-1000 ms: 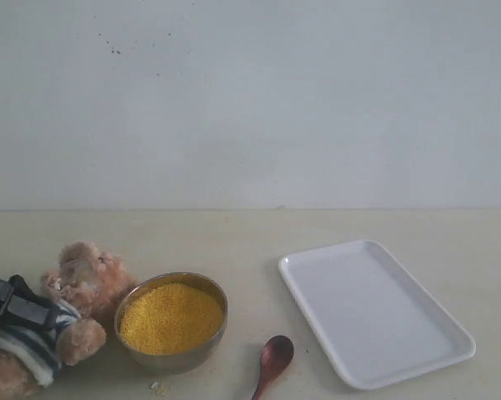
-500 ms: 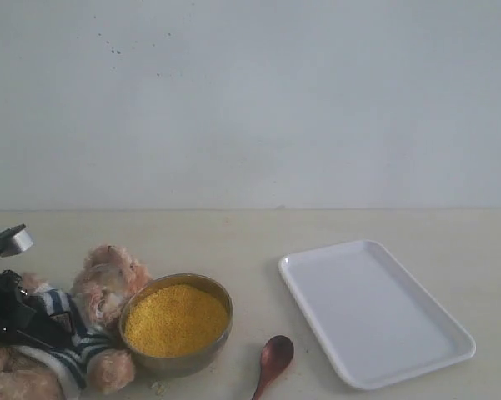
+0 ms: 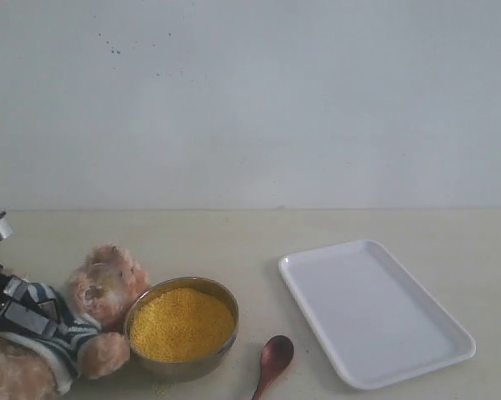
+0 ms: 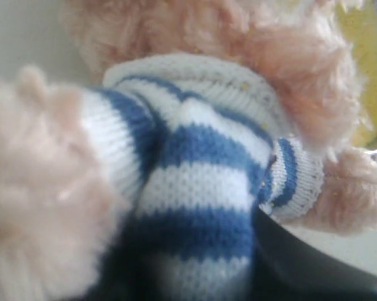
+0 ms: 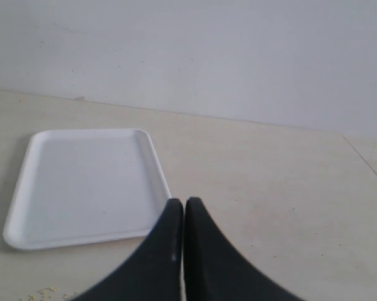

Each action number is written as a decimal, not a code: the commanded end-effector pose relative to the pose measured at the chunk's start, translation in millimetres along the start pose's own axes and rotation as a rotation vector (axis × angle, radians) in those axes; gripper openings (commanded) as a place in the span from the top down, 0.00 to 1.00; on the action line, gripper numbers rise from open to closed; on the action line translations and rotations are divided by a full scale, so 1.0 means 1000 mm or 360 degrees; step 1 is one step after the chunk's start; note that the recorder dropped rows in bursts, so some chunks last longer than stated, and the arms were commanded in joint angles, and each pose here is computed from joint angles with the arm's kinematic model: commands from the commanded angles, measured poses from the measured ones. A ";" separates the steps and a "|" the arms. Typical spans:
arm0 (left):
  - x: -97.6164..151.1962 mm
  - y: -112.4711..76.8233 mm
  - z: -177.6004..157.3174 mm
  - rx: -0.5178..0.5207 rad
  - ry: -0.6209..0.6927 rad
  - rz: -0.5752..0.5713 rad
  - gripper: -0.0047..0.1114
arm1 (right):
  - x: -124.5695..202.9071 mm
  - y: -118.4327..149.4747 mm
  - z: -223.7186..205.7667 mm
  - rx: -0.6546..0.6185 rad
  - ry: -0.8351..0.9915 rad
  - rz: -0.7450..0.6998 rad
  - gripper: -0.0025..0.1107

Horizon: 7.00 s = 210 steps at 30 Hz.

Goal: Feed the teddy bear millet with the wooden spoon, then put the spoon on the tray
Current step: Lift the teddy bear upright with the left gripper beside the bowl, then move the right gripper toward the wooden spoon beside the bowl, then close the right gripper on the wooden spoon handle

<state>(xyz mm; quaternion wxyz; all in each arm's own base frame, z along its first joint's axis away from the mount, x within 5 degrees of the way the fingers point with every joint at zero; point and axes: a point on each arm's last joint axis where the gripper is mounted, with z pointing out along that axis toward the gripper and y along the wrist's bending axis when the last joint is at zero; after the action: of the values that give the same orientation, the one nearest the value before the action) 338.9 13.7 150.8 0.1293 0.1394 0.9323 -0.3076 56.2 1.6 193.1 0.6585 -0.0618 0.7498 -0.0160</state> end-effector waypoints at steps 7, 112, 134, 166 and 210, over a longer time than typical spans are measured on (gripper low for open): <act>0.020 -0.034 -0.018 0.0005 -0.0384 -0.0333 0.93 | -0.001 0.000 0.000 0.0006 -0.0023 0.0001 0.98; 0.080 -0.100 -0.042 0.0183 -0.0975 -0.0124 0.93 | -0.092 0.050 0.114 -0.0478 0.0716 -0.0285 0.98; 0.072 -0.099 -0.048 0.0245 -0.1112 -0.0290 0.93 | -0.074 0.092 0.141 -0.0644 0.0777 0.0185 0.41; 0.071 -0.095 -0.049 0.0175 -0.1119 -0.0310 0.93 | -0.072 0.166 0.225 -0.0602 0.1674 -0.0461 0.98; 0.071 -0.095 -0.049 0.0175 -0.1119 -0.0310 0.93 | 0.013 0.273 0.221 -0.0595 0.1873 -0.0225 0.51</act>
<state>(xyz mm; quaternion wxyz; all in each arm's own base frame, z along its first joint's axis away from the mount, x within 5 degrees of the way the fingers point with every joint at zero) 232.7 -17.3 212.6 0.3984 -0.0502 0.8298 -0.3875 253.8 284.1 123.6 0.1180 -0.2108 0.9692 0.0473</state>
